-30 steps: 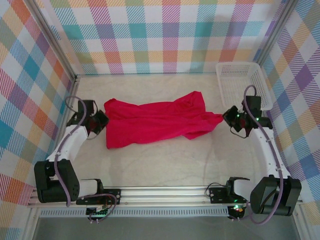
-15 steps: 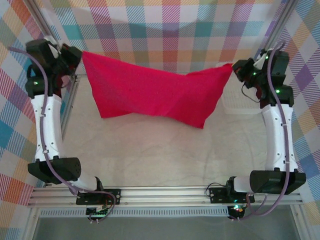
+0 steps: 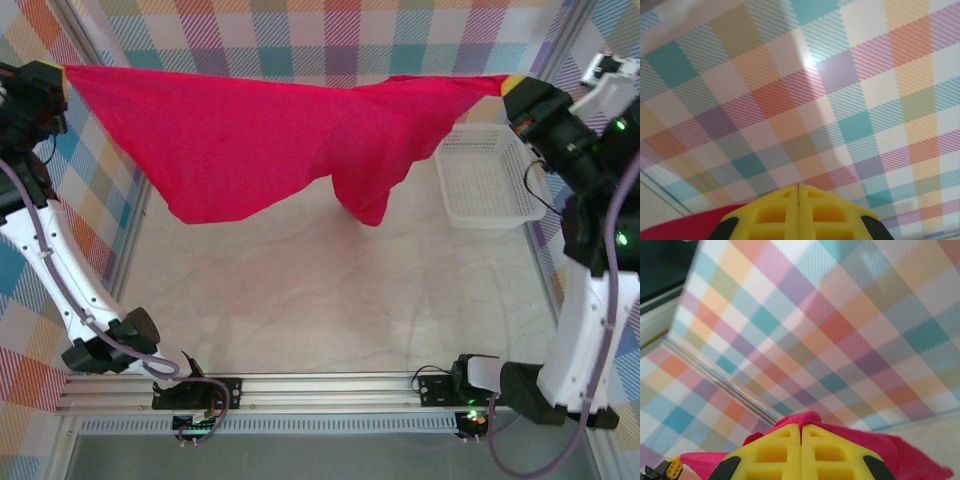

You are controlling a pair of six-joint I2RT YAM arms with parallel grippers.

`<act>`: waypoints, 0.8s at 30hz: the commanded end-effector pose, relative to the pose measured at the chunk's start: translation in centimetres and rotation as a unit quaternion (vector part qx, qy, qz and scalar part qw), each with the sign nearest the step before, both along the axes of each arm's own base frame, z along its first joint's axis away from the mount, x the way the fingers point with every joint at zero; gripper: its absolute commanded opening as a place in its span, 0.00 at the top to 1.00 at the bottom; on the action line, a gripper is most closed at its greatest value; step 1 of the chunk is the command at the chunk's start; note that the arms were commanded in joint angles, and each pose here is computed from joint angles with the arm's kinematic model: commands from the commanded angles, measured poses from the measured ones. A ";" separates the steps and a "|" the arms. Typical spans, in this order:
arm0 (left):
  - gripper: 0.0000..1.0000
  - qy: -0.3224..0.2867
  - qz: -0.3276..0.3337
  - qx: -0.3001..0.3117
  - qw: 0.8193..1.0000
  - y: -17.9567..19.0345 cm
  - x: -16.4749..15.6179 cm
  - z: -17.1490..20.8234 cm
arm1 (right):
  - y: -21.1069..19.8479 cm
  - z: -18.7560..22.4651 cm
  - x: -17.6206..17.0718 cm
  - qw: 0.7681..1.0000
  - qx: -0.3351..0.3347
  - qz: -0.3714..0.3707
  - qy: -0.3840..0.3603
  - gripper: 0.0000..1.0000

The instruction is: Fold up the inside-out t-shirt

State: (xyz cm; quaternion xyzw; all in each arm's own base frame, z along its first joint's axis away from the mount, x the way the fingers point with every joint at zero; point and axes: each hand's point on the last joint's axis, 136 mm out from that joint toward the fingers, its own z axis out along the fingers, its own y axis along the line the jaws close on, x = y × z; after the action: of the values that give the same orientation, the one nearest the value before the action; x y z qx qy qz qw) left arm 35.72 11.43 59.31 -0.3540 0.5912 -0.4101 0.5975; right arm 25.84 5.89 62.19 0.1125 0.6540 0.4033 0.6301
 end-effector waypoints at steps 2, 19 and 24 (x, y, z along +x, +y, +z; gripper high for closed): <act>1.00 -0.085 0.017 0.028 0.996 -2.1 -4.8 5.2 | -0.6 1.5 -2.9 0.999 -0.020 -0.028 -0.039 1.00; 1.00 0.061 -0.095 0.030 0.993 -6.7 5.7 -7.0 | -0.4 -10.9 10.4 0.991 0.011 0.013 0.132 1.00; 1.00 0.072 -0.123 0.025 0.989 -9.1 9.9 -8.0 | -0.4 -10.2 13.7 0.991 0.011 0.021 0.133 1.00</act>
State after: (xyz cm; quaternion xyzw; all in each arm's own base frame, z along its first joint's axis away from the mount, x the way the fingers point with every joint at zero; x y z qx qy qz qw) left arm 45.45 3.41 47.51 -0.3331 0.6957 -0.4409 0.4589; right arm 39.66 5.21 46.71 0.1980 0.7676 0.3867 0.4711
